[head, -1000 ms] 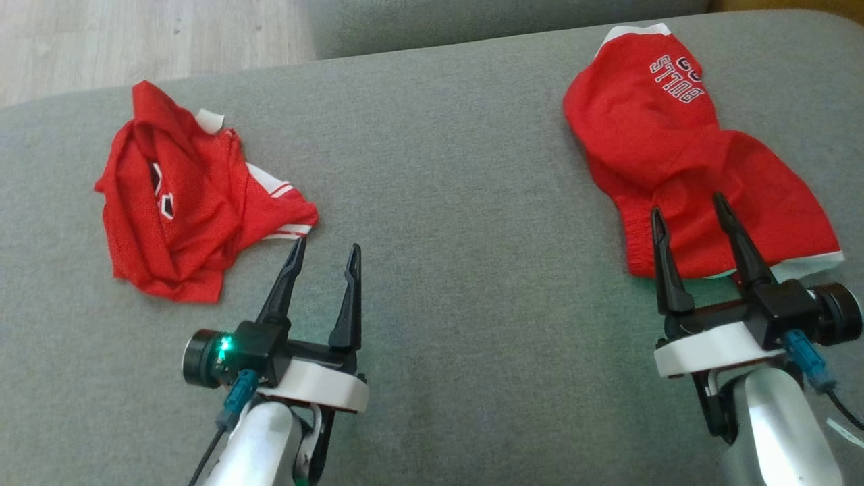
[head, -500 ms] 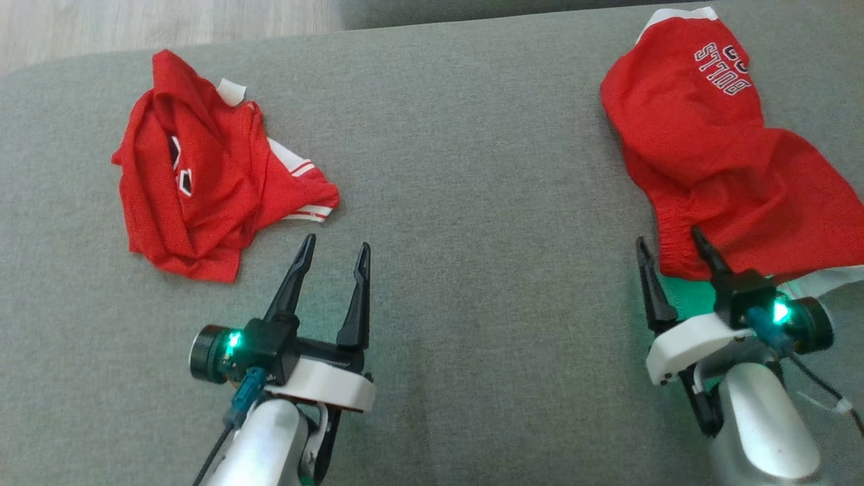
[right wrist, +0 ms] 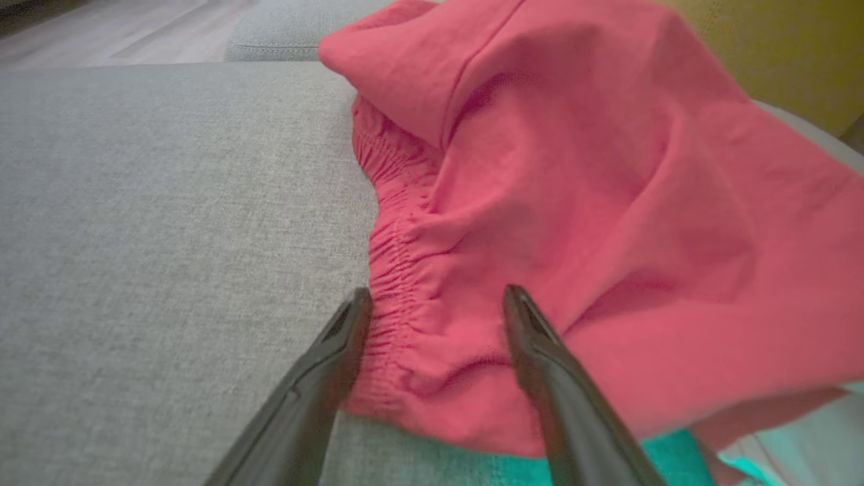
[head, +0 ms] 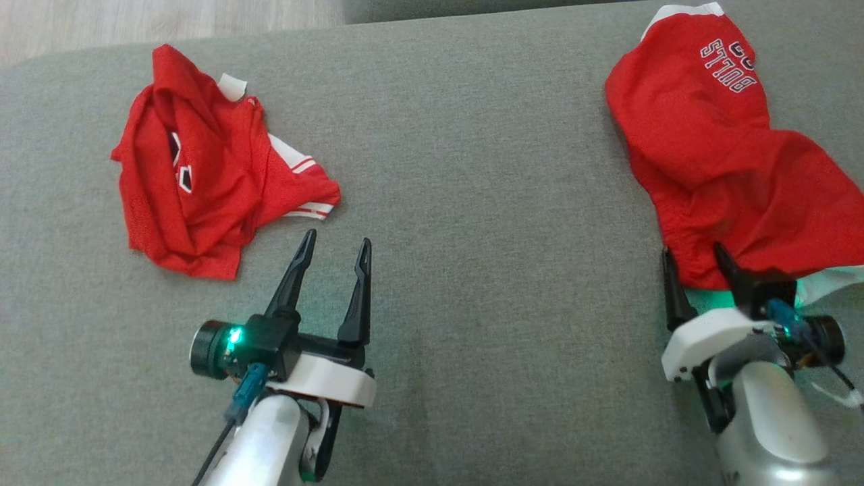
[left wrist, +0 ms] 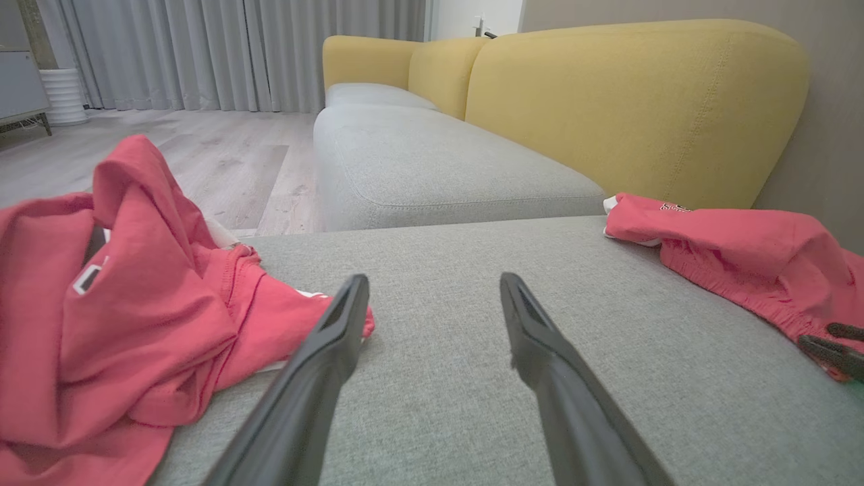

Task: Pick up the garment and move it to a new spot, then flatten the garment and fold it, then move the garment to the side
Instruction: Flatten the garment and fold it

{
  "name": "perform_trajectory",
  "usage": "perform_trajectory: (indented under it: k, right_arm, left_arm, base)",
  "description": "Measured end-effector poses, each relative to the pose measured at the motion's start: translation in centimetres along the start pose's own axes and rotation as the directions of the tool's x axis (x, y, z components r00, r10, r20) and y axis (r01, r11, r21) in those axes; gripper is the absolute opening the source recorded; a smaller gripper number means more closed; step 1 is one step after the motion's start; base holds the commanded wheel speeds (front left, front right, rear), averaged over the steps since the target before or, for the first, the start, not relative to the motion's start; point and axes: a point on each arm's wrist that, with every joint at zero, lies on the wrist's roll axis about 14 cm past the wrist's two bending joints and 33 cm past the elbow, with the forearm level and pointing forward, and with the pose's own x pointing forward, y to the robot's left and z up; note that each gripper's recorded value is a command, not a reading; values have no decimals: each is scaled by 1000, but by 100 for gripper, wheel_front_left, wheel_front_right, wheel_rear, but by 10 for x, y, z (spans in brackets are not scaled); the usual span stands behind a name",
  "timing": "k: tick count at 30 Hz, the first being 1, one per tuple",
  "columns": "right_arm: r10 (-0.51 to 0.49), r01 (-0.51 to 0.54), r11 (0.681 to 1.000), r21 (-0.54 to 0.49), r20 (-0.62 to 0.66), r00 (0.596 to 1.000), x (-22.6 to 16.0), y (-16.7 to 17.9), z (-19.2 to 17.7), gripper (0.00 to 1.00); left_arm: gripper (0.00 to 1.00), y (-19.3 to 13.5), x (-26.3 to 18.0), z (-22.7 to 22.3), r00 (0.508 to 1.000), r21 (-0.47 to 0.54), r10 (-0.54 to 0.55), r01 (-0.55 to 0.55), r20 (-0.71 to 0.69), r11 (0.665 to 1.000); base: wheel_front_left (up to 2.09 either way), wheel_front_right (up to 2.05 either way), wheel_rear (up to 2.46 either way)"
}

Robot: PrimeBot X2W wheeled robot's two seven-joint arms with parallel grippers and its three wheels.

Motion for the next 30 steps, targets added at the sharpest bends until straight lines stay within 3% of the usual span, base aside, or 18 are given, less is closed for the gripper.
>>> perform_trajectory:
  k: [1,12,19,22,30]
  right_arm:
    - [3,-3,1000,6,-5,1000,2,1,0,0]
    - [42,-50,996,80,95,995,12,17,29,0]
    - [162,-183,982,52,276,947,14,57,91,0]
    - [278,-291,957,-13,340,898,8,96,117,0]
    - [514,-505,855,-116,318,797,-9,176,120,0]
  left_arm:
    - [100,0,0,0,1000,0,-1,1,-1,1000]
    - [100,-1,1,2,1000,4,-4,4,6,1000]
    - [100,1,-3,10,1000,12,5,-6,25,1000]
    - [100,4,-7,15,999,6,18,-18,36,1000]
    - [100,12,-15,19,998,4,45,-45,47,999]
  base:
    - [0,0,0]
    - [0,0,0]
    - [0,0,0]
    - [0,0,0]
    - [0,0,0]
